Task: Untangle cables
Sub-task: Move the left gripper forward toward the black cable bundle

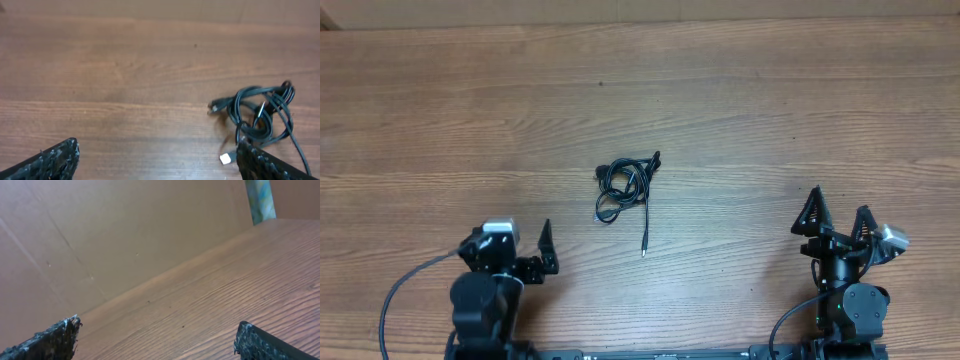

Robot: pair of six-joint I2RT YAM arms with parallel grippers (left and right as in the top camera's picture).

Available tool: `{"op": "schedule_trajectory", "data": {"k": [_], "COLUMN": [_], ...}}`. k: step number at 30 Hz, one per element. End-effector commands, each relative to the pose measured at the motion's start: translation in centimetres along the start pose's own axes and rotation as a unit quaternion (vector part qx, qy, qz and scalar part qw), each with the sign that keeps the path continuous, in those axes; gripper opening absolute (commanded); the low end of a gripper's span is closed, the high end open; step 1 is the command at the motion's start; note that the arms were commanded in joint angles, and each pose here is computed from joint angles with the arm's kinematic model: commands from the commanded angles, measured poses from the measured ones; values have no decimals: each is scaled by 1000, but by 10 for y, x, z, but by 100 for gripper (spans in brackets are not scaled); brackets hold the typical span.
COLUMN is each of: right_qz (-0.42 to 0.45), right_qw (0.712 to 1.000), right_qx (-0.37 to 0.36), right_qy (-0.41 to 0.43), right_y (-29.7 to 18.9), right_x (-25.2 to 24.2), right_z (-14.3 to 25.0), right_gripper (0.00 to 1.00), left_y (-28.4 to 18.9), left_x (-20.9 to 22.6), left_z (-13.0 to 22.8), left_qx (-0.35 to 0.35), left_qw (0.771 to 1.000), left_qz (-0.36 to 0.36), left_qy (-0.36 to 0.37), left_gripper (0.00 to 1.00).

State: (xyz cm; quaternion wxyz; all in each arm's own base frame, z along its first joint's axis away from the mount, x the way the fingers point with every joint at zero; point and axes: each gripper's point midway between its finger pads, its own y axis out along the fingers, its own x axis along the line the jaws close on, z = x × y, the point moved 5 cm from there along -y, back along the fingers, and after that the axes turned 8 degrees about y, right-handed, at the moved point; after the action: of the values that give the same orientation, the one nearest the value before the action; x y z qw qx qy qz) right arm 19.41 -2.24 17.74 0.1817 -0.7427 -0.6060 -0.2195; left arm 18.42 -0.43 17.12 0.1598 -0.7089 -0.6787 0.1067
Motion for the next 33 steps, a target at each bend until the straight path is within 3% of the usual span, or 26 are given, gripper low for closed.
{"op": "schedule_trajectory", "data": {"k": [1,13,33], "right_qz": [4,4,4], "right_qw": [1000,1000,1000], "right_qx": [-5,-5,-5], "right_qy": [-2,-2,-2], "right_y": [0,0,0], "right_x": [-3,-3,-3], "right_z": [0,0,0], "right_gripper": [100,100,100], "left_y": [4,32,62], "left_x": [0,-1,-2], "left_z": [-12,-11,-1], "left_qx": [21,121,228], "left_qw": [1000,992,973], "left_qz": [6,23,38], "left_qy": [11,8,3], "left_gripper": [99,100,100]}}
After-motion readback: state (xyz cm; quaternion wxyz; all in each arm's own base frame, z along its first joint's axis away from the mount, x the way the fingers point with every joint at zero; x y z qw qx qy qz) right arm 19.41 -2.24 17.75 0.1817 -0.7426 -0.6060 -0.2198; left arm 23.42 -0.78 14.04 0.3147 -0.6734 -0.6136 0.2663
